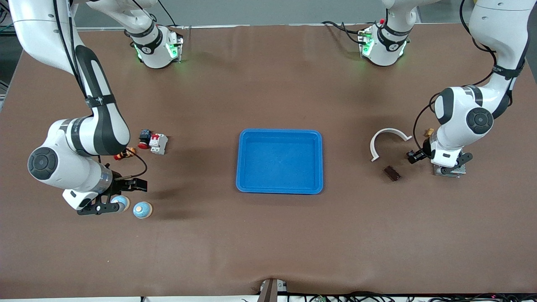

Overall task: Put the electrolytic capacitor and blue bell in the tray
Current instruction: 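Grasp a brown capacitor with the left gripper and lift it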

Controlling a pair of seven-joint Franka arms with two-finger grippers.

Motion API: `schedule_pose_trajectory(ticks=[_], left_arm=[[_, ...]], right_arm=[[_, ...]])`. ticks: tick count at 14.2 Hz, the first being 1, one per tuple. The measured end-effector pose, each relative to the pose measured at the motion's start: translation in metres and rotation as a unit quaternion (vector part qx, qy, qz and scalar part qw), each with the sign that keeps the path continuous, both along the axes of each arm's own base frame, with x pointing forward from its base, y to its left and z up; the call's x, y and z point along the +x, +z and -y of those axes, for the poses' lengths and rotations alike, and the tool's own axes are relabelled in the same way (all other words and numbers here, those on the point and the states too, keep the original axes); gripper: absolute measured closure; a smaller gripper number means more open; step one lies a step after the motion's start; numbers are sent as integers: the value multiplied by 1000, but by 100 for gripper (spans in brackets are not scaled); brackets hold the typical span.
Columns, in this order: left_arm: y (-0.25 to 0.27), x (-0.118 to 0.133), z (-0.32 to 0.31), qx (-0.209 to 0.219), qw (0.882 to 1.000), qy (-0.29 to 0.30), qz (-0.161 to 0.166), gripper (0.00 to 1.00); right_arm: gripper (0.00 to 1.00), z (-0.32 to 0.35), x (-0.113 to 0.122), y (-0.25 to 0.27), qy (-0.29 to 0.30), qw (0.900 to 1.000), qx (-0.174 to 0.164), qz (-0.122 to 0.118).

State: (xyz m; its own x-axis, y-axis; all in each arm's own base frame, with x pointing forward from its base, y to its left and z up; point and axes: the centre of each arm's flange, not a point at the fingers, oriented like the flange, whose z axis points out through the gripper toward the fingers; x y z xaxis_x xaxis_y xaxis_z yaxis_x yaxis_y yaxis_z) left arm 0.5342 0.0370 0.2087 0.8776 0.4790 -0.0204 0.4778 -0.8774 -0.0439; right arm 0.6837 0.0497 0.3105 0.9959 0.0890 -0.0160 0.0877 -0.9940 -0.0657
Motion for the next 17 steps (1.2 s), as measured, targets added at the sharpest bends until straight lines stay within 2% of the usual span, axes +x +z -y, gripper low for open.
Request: schedule_pose_trajectory(ticks=[5, 6, 9, 10, 12, 13, 17], left_arm=[[-14, -4, 1, -3, 1000, 0, -13, 37], [-16, -5, 1, -3, 1000, 1, -15, 37], [-21, -6, 1, -4, 1000, 1, -20, 48], [-22, -6, 1, -4, 1000, 1, -21, 48], [-25, -7, 1, -5, 1000, 1, -23, 63], [-25, -7, 1, -5, 1000, 1, -23, 66], [-22, -4, 6, -5, 1000, 11, -17, 66]], right_arm=[[0, -8, 12, -22, 13, 1000, 0, 2], [0, -7, 13, -27, 27, 1000, 0, 6], [0, -2, 17, -39, 74, 997, -1, 12], [0, -1, 18, -40, 93, 996, -1, 13], [0, 1, 22, -42, 135, 991, -1, 20], [0, 2, 24, -44, 157, 987, -2, 24], [0, 11, 30, -55, 250, 968, -4, 33]])
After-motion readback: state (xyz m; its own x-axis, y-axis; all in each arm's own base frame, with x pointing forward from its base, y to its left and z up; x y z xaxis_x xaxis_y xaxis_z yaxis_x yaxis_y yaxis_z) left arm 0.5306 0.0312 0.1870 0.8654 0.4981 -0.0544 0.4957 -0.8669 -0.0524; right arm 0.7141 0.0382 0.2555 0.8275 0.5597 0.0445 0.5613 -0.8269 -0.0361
